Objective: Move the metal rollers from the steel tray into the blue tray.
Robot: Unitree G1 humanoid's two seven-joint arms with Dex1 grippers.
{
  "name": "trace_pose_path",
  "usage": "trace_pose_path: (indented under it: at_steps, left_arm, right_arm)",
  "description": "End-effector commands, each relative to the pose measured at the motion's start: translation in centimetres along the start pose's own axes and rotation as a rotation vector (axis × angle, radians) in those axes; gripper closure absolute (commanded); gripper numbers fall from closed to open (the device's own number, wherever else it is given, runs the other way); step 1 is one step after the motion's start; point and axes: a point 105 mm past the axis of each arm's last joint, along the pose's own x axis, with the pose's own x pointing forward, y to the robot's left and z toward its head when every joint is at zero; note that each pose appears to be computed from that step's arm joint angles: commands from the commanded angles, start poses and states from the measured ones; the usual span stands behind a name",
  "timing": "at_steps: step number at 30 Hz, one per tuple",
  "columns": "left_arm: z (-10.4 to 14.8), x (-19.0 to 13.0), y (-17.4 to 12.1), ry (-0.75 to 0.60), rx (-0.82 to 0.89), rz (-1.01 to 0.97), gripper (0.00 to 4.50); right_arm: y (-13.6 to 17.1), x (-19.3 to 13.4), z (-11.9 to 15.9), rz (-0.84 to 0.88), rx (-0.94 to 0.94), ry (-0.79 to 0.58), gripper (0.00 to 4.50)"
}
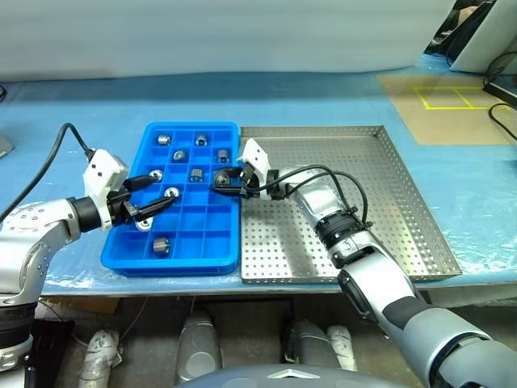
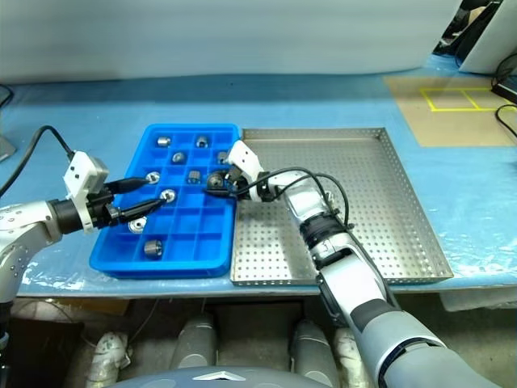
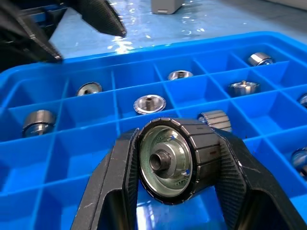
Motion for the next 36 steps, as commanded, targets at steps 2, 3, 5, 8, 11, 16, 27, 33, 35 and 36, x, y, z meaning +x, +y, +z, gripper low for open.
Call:
trace_pose_path:
  at_steps: [2, 3, 5, 8, 11, 16, 27, 33, 35, 36]
  left_arm:
    - [1.0, 0.5, -0.1, -0.031, 0.030, -0.014, 0.75]
    - [1.0, 0.6, -0.1, -0.032, 0.030, -0.017, 0.75]
    - [1.1, 0.9, -0.3, -0.035, 0.030, -0.026, 0.75]
    - [1.1, 1.1, -0.6, -0.038, 0.029, -0.038, 0.75]
    - [1.1, 1.2, -0.8, -0.040, 0.025, -0.045, 0.75]
    - [1.1, 1.5, -1.3, -0.045, 0.023, -0.068, 0.75]
    - [0.7, 4.9, -3.8, -0.091, -0.023, -0.176, 0.75]
    - [1.1, 6.5, -4.3, -0.111, -0.023, -0.231, 0.75]
    - [1.1, 7.0, -4.4, -0.112, -0.019, -0.243, 0.75]
    - [1.2, 7.1, -4.3, -0.113, -0.017, -0.246, 0.75]
  right_arm:
    - [-0.1, 0.9, -0.2, -0.053, -0.022, 0.001, 2.74]
    - [-0.2, 1.0, -0.5, -0.067, -0.023, 0.012, 2.74]
    - [-0.1, 1.2, -0.6, -0.069, -0.005, -0.001, 2.74]
    - [0.5, 1.2, -1.3, -0.032, -0.020, 0.014, 1.97]
    - [-0.1, 0.8, -1.5, -0.067, 0.033, 0.008, 1.02]
    - [-1.3, -2.2, 1.0, -0.114, 0.036, -0.078, 0.73]
    - [-5.2, -18.9, 0.4, -0.473, 0.006, 0.072, 0.73]
    - [-4.2, -20.8, -3.1, -0.528, 0.117, 0.134, 0.73]
    - [-4.5, -21.0, -4.9, -0.572, 0.149, 0.165, 0.73]
    - [-4.6, -21.0, -5.6, -0.586, 0.159, 0.177, 0.73]
